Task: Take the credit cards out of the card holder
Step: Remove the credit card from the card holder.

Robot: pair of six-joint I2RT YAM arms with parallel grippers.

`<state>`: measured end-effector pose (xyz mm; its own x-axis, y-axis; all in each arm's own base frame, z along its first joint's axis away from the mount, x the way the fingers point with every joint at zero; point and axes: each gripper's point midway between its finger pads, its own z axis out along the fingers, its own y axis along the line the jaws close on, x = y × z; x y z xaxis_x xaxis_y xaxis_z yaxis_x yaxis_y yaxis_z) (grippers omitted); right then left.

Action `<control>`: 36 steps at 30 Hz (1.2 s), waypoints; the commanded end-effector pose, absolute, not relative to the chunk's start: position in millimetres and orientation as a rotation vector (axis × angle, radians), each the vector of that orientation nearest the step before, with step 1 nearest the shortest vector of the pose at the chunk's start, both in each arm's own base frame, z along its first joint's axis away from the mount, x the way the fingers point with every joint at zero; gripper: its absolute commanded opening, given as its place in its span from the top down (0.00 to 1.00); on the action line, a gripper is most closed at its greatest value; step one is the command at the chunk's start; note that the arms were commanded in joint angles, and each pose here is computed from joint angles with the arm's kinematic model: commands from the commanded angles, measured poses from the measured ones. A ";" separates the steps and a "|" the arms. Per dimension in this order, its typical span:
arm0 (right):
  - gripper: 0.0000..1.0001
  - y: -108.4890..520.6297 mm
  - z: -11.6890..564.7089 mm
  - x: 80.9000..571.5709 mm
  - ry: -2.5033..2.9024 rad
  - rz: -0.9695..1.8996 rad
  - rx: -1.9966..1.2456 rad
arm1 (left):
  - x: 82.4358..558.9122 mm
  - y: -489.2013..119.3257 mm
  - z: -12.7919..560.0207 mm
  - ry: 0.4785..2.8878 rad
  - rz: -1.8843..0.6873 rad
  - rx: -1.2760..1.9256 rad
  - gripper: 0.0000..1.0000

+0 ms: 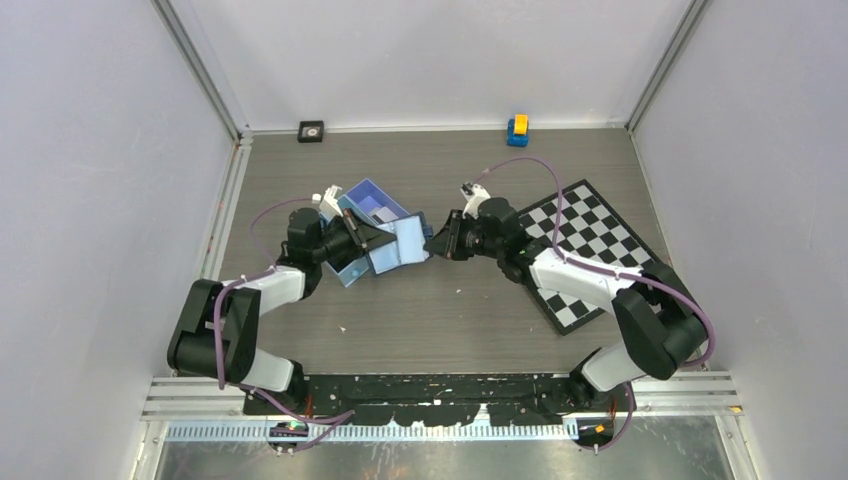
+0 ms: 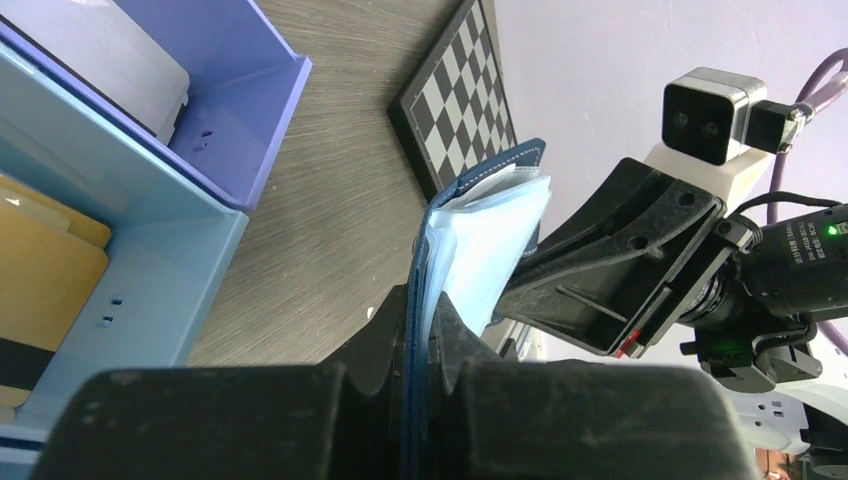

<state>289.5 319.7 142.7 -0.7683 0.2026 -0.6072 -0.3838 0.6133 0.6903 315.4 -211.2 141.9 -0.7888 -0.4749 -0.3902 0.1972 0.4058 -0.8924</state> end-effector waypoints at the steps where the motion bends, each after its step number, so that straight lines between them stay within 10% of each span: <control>1: 0.82 336.5 153.9 289.7 2.137 1.131 -0.227 | 312.9 -227.7 175.1 1.943 -1.540 -0.103 1.00; 11: 0.81 347.2 153.9 282.2 2.141 1.109 -0.287 | 307.9 -238.6 179.9 1.941 -1.571 -0.049 0.98; 26: 0.99 353.7 153.0 278.2 2.152 1.119 -0.295 | 300.1 -241.9 180.7 1.950 -1.517 0.009 0.05; 36: 0.99 361.0 166.7 267.7 2.095 1.220 -0.340 | 303.0 -236.4 156.8 2.093 -1.299 -0.010 0.24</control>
<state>269.1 344.3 129.8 -0.7805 0.0800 -0.6200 -0.4440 0.6273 0.6398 299.3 -236.6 144.9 -0.8072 -0.3606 -0.4673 0.2811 0.4612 -0.8416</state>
